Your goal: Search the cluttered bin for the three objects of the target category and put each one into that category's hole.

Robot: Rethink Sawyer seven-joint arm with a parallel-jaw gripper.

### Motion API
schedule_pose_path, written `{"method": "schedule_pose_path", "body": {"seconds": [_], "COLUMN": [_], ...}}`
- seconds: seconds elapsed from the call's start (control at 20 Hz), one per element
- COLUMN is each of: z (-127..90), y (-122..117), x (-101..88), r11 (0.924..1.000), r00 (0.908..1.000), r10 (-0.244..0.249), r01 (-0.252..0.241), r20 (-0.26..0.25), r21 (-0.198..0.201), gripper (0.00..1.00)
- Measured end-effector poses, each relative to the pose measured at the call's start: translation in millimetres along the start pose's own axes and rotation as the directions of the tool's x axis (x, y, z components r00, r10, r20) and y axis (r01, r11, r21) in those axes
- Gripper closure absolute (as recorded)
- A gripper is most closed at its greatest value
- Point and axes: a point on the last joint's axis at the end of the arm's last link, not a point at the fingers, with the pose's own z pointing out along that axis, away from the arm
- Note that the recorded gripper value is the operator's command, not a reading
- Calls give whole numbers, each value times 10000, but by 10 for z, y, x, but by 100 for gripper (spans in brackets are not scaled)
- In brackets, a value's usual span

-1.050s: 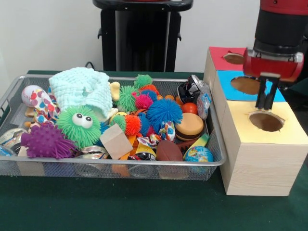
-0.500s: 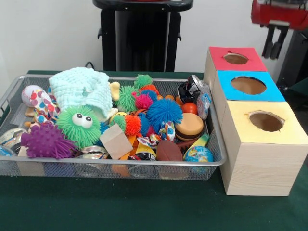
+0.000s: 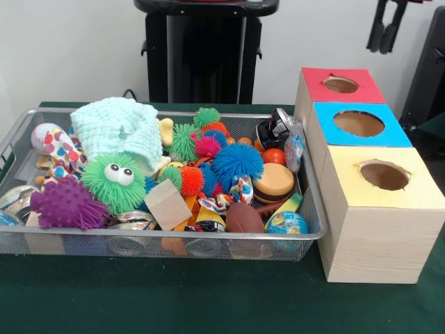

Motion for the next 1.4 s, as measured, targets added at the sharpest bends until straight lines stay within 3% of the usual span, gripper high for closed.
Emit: {"method": "schedule_pose_path", "body": {"seconds": [0.65, 1.1, 1.4], "z": [63, 226, 421], "y": [-649, -984, -1123], "x": [-309, -338, -382], "r11": [9972, 9928, 9903], "r00": [9975, 9937, 9899], "r10": [522, 1014, 1133], "r01": [-546, -1041, -1195], "r20": [472, 472, 851], "r21": [506, 598, 709], "gripper": [100, 100, 100]}}
